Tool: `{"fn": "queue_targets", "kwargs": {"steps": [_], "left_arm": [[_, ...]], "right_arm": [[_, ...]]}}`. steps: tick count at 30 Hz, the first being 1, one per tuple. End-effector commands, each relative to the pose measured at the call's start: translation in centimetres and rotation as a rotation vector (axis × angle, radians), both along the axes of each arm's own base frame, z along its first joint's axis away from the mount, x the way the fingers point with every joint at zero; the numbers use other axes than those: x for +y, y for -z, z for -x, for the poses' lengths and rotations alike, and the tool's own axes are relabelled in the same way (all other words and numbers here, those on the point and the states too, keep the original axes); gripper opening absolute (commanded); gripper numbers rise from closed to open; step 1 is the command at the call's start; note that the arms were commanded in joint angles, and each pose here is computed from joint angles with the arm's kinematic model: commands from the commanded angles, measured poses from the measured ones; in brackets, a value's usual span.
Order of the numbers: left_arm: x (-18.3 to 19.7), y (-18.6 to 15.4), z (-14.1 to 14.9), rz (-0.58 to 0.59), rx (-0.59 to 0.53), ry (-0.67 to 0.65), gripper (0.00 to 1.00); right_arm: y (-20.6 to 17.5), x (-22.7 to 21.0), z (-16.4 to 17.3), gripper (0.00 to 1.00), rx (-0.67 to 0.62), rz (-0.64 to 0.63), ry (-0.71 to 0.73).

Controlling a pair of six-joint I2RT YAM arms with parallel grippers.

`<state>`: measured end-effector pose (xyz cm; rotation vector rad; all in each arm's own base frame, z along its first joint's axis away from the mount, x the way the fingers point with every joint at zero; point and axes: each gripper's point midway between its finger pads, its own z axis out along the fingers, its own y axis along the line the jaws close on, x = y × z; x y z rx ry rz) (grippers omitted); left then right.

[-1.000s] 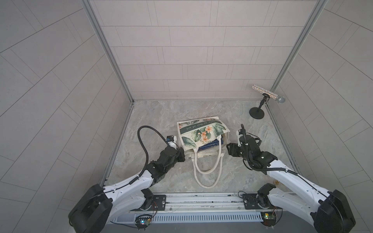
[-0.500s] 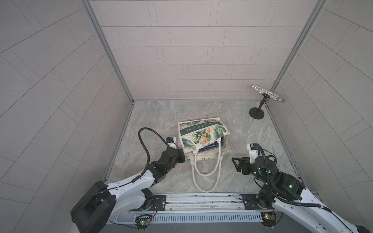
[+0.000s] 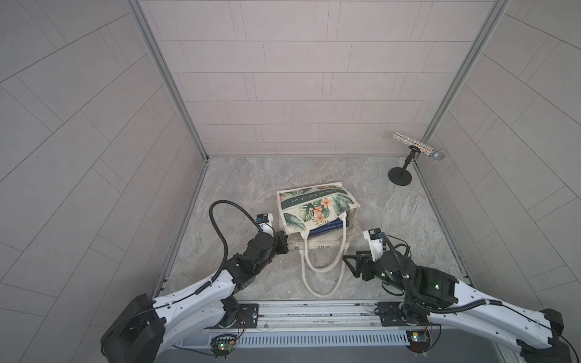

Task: Take out the books from the canvas bag
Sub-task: Adjust the canvas bag at the center of the board.

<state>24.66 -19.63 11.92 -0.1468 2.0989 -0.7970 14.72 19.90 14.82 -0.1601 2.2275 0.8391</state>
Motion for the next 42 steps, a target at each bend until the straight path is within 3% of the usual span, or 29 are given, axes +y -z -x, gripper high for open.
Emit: {"fn": "queue_targets", "kwargs": {"steps": [1, 5, 10, 17, 23, 29, 42], "left_arm": [[-1.5, 0.1, 0.5, 0.013, 0.006, 0.076, 0.00], [-2.0, -0.2, 0.3, 0.031, -0.003, 0.086, 0.00], [-2.0, -1.2, 0.3, 0.049, -0.037, 0.090, 0.00], [-1.8, -2.0, -0.1, 0.049, -0.072, 0.076, 0.00], [-2.4, -2.1, 0.0, 0.065, -0.073, 0.098, 0.00], [-2.2, -2.1, -0.1, 0.042, -0.087, 0.097, 0.00], [-2.2, -2.7, -0.4, 0.014, -0.141, 0.104, 0.00]], "right_arm": [[-2.3, 0.7, -0.5, 0.74, -0.073, -0.106, 0.114], [-1.1, 0.5, 0.2, 0.74, -0.053, -0.123, 0.188], [1.0, 2.5, 0.6, 0.72, -0.005, -0.185, 0.179], [2.5, 6.2, 1.1, 0.72, 0.049, -0.172, 0.142], [4.4, 6.3, 0.7, 0.70, 0.069, -0.264, 0.213], [4.5, 6.3, 0.6, 0.70, 0.078, -0.223, 0.236], [5.2, 5.1, 0.5, 0.73, 0.039, -0.296, 0.353]]}}
